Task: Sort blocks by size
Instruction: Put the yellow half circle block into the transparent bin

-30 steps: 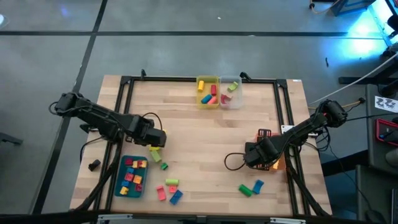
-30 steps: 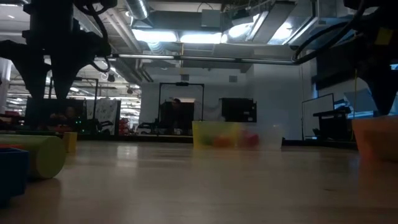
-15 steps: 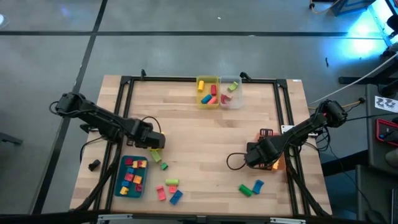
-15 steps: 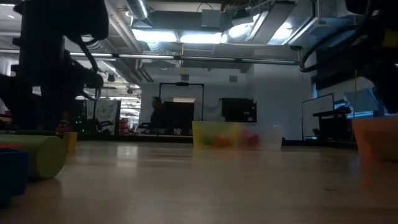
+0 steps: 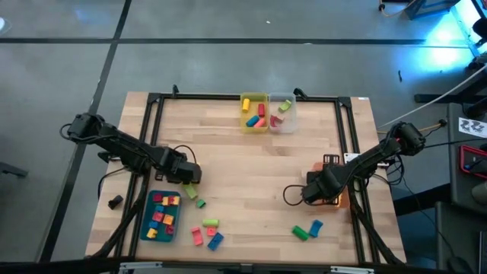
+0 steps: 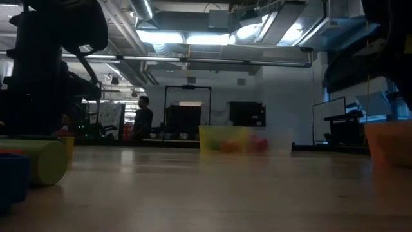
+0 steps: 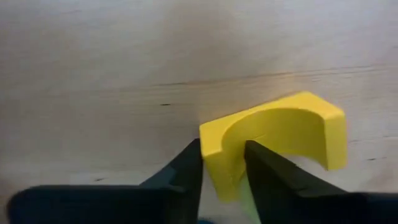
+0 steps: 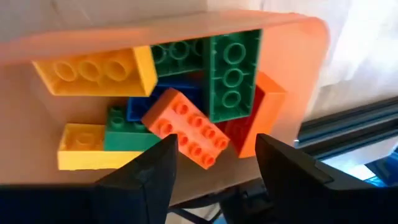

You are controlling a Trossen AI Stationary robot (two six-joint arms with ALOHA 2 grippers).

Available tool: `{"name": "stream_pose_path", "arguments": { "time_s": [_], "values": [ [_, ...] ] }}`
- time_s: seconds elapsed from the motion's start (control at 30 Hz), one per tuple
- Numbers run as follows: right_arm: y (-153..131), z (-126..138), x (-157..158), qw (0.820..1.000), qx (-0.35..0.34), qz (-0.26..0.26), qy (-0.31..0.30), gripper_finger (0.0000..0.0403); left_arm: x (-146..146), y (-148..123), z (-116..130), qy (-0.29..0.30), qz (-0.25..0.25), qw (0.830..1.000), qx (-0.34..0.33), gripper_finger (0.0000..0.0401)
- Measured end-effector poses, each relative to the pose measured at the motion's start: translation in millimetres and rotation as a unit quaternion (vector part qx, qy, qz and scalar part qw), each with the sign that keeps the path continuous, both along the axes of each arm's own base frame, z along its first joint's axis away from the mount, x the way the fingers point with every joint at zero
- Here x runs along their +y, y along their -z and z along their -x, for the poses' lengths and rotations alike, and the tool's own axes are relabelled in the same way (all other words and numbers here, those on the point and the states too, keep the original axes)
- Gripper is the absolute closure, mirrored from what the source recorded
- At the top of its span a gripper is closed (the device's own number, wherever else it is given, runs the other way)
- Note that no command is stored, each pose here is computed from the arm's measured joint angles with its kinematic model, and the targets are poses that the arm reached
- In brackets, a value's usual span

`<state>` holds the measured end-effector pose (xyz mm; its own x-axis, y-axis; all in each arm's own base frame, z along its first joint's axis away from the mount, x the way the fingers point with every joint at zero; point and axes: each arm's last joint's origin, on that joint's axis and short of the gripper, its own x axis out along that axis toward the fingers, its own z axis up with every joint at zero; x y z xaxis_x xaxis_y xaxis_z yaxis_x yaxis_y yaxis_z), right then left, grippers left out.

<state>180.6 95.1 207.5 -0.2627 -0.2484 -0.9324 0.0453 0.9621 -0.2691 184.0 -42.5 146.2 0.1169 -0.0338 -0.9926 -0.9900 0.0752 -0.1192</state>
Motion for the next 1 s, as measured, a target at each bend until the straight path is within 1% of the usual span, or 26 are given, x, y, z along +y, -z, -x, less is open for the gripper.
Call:
{"name": "stream_pose_path", "arguments": {
  "time_s": [0.2, 0.33, 0.43, 0.5, 0.6, 0.7, 0.8, 0.87, 0.93, 0.97, 1.0],
  "values": [
    [-14, 6, -4, 1.0, -0.022, -0.005, -0.002, 0.0187, -1, 0, -6, 0.02, 0.005, 0.999, -0.039, 0.0378],
    [-31, 10, -7, 0.997, -0.074, -0.006, -0.008, 0.0187, -2, -2, -17, 0.022, -0.007, 0.995, -0.097, 0.0381],
    [-43, 12, -11, 0.992, -0.121, 0.007, -0.016, 0.0187, 1, -6, -29, 0.023, -0.015, 0.986, -0.162, 0.038],
    [-49, 12, -13, 0.987, -0.161, 0.021, -0.021, 0.0187, 5, -10, -38, 0.021, -0.024, 0.977, -0.209, 0.0379],
    [-55, 8, -14, 0.971, -0.234, 0.045, -0.025, 0.0187, 14, -20, -52, 0.013, -0.06, 0.956, -0.288, 0.038],
    [-59, -1, -13, 0.95, -0.306, 0.064, -0.023, 0.0187, 27, -31, -64, 0.011, -0.113, 0.927, -0.358, 0.0381],
    [-61, -9, -10, 0.932, -0.355, 0.068, -0.019, 0.0187, 41, -41, -73, 0.007, -0.171, 0.897, -0.408, 0.0381],
    [-62, -12, -8, 0.927, -0.369, 0.06, -0.027, 0.0187, 50, -46, -80, 0.01, -0.212, 0.872, -0.441, 0.0381],
    [-62, -13, -6, 0.927, -0.37, 0.045, -0.033, 0.0187, 58, -47, -89, 0.018, -0.242, 0.852, -0.463, 0.0381],
    [-62, -14, -6, 0.928, -0.369, 0.033, -0.033, 0.0187, 62, -47, -95, 0.02, -0.255, 0.845, -0.47, 0.0381],
    [-62, -14, -5, 0.93, -0.366, 0.02, -0.032, 0.0187, 67, -46, -101, 0.023, -0.266, 0.841, -0.471, 0.038]
  ]
}}
